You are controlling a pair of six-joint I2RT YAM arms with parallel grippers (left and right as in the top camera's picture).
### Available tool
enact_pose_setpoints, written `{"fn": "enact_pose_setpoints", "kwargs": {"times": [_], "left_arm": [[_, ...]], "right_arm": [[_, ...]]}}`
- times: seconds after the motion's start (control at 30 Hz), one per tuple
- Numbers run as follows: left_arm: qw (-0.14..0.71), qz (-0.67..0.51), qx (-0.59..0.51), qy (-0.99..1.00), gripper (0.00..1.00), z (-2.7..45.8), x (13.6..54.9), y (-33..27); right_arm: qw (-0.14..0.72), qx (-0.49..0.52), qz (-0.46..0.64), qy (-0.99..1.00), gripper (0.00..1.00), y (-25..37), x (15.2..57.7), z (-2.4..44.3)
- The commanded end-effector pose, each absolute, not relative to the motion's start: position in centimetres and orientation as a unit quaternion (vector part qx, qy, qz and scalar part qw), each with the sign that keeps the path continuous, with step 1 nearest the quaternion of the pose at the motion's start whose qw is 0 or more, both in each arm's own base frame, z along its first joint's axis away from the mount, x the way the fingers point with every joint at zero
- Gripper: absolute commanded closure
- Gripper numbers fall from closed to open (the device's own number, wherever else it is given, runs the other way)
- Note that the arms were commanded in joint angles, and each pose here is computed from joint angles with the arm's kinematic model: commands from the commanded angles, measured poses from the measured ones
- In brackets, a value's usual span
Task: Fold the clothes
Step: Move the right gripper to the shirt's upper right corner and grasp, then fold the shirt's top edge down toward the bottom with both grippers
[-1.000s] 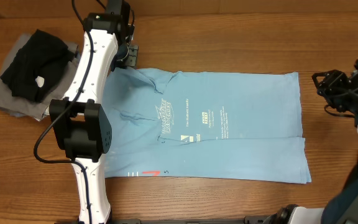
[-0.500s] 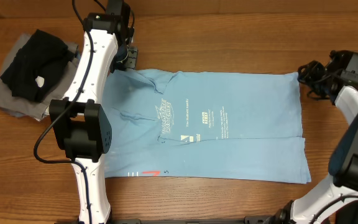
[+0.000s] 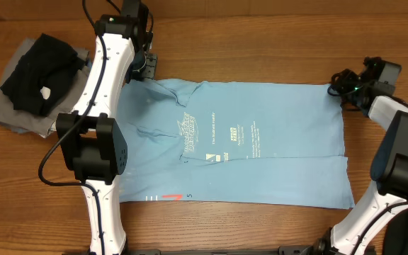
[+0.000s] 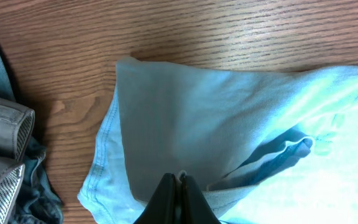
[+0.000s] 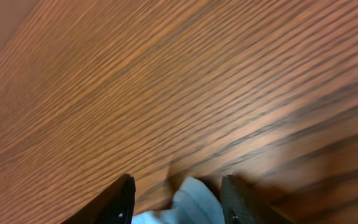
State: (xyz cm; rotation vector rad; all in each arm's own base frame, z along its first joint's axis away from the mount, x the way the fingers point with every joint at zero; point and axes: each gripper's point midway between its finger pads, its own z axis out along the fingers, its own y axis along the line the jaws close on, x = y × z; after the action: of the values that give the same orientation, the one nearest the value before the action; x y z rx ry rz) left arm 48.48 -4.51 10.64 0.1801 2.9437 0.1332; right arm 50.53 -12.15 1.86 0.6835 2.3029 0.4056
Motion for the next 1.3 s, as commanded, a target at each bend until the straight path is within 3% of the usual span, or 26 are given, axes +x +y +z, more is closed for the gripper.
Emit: {"fn": "enact_pose_setpoints", "kwargs": {"times": [0.0, 0.1, 0.23, 0.47, 0.9, 1.27], "left_arm": [[0.118, 0.038, 0.049, 0.991, 0.96, 12.7, 48.6, -4.5], [0.117, 0.034, 0.049, 0.991, 0.96, 12.7, 48.6, -4.6], [0.117, 0.034, 0.050, 0.991, 0.96, 12.7, 48.6, -4.6], [0.114, 0.034, 0.050, 0.992, 0.96, 12.7, 48.5, -4.6], [0.114, 0.036, 0.040, 0.992, 0.96, 14.0, 48.1, -3.6], [0.047, 0.011, 0.022, 0.999, 0.96, 14.4, 44.4, -2.9]], "right_arm": [[0.356, 0.253, 0.141, 0.888, 0.51, -11.9, 51.4, 2.5], [0.348, 0.261, 0.122, 0.892, 0.52, -12.1, 51.1, 2.0], [0.343, 0.264, 0.117, 0.894, 0.62, -12.2, 50.9, 1.8], [0.339, 0.265, 0.118, 0.895, 0.95, -12.2, 50.7, 1.9], [0.353, 0.269, 0.120, 0.888, 0.96, -12.2, 48.7, 8.9], [0.271, 0.343, 0.134, 0.889, 0.96, -11.9, 44.9, 7.9]]}}
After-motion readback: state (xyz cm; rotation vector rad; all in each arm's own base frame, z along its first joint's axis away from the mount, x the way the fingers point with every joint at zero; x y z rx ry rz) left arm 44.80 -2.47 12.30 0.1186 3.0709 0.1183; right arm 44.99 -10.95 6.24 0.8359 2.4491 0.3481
